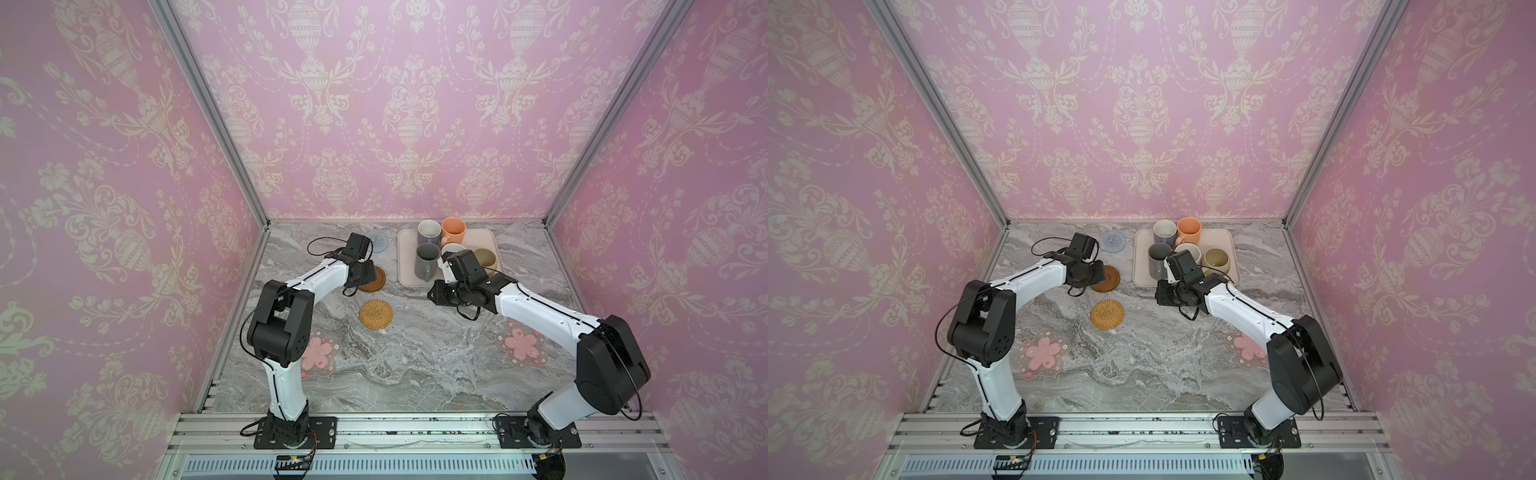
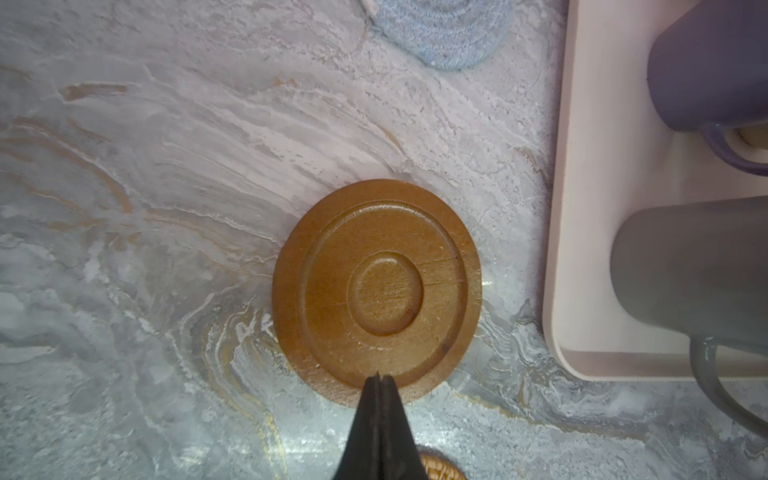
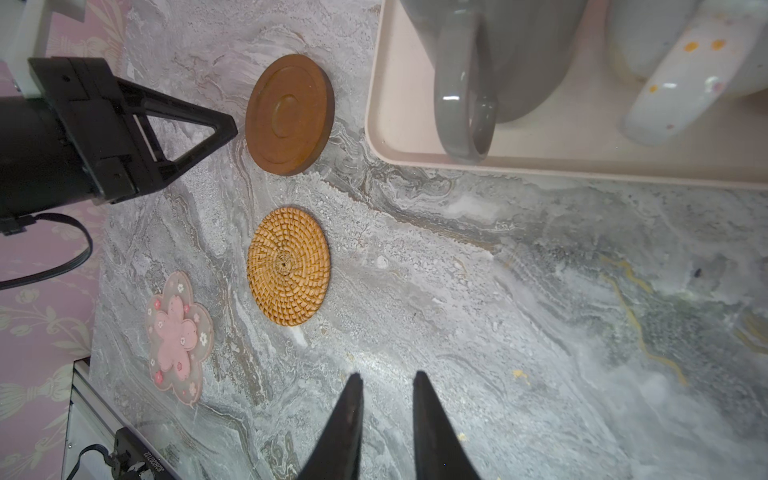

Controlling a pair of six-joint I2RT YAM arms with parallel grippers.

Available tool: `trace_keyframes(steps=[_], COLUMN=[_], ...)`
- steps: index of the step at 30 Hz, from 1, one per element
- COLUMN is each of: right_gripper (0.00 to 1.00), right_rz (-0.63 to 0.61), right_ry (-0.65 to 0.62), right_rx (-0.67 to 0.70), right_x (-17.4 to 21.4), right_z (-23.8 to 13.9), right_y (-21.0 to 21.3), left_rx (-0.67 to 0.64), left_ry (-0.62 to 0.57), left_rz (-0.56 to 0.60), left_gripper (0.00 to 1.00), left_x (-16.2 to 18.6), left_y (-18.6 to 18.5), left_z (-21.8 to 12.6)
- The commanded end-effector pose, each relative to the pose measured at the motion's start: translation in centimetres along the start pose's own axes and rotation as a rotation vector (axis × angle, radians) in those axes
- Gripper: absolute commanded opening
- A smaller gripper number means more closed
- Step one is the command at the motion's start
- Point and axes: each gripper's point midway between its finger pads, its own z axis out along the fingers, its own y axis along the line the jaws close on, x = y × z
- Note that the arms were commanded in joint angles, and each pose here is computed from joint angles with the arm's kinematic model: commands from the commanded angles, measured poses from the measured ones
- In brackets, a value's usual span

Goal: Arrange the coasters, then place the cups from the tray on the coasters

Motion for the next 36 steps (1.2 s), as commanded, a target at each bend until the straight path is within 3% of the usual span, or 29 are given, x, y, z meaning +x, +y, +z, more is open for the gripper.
trace_keyframes(steps=[1,21,36], right_gripper=[0.24,0.24,0.24], right_rz=[0.009,0.0,-0.007], right_ry=[-0.018,0.019,0.043], right_rx=[0.007,0.009,0.036], right_x=[-0.1,-0.1,0.8], right_z=[-0.7,0.5,0.9], right_y=[0.1,0.3,-0.6], left_rx=[0.008,-0.043,-0.082], left_ry=[0.017,0.101,0.079], left_rz=[-0.022,-0.034,-0.058], left_gripper=[0.0,0.0,0.0], left_x=[0.6,1.8,-1.2], left_y=[-0.2,0.3,-0.2], left_z=[1.8,6.1,9.0])
